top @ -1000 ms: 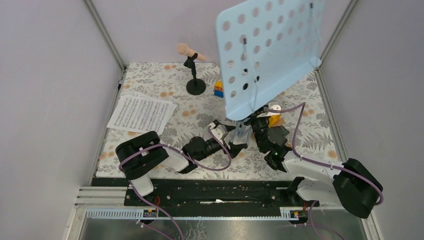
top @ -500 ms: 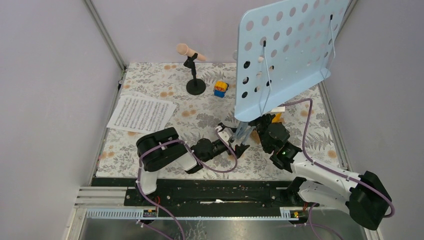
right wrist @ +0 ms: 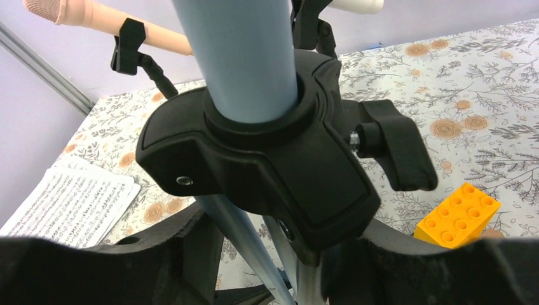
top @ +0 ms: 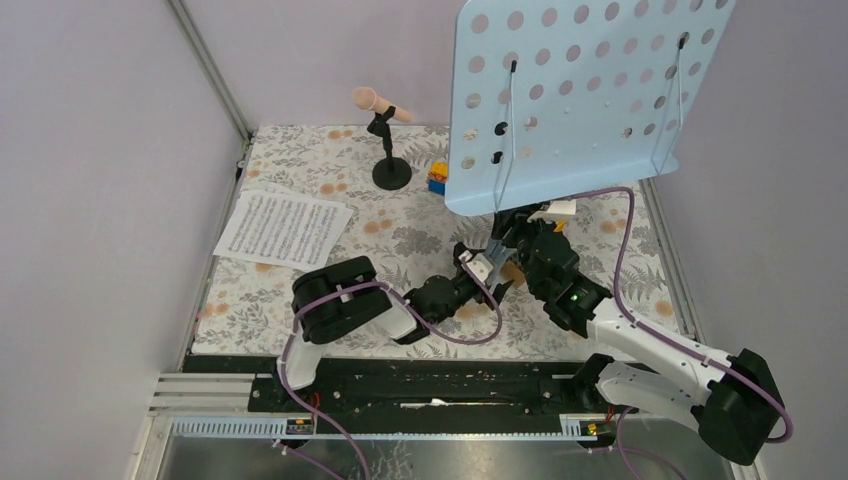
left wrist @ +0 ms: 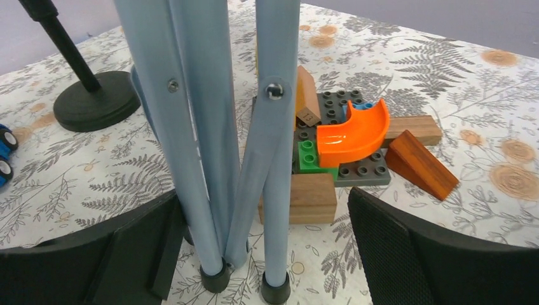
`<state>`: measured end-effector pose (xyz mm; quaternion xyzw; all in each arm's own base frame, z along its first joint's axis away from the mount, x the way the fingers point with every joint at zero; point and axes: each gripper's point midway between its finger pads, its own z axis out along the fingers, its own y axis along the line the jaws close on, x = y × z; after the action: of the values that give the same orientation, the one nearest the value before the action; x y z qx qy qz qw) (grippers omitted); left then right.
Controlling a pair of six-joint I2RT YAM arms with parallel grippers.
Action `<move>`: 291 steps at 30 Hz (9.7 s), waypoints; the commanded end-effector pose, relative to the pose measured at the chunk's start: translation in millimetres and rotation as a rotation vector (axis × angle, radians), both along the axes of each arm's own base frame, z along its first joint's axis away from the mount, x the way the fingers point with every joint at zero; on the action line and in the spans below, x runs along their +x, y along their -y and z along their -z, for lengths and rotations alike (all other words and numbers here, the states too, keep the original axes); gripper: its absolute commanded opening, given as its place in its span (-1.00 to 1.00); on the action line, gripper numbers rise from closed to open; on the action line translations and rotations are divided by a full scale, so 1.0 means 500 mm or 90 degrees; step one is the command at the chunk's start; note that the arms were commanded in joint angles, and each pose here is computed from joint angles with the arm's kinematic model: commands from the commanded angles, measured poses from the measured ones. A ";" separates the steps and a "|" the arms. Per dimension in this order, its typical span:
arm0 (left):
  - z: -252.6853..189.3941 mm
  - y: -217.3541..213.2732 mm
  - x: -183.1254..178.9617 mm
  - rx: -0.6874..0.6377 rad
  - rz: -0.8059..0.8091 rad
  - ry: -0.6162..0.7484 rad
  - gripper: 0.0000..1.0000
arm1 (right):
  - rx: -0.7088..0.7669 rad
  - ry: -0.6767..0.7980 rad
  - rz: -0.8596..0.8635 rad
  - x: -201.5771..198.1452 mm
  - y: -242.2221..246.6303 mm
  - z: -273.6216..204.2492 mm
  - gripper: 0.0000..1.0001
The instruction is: Pack up the instrument practice props
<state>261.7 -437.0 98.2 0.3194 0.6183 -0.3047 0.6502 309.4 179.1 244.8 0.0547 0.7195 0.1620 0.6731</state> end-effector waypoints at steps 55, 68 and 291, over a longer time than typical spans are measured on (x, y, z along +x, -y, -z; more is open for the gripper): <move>-0.133 -0.454 -0.069 -0.287 -0.337 -0.227 -1.00 | -0.243 -0.050 -0.731 -0.012 -0.819 -0.023 -1.00; -0.043 -0.441 -0.097 -0.258 -0.307 -0.305 -1.00 | -0.323 -0.146 -0.611 0.085 -0.776 0.197 -1.00; -0.780 -0.588 -0.088 -0.519 -0.312 -0.441 0.97 | -0.209 0.107 -0.351 -0.246 0.013 -0.081 0.79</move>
<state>218.8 -147.6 469.1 -0.2223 0.7136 -0.4256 0.5100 195.9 159.0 268.4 -0.1492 0.6964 0.2450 0.6578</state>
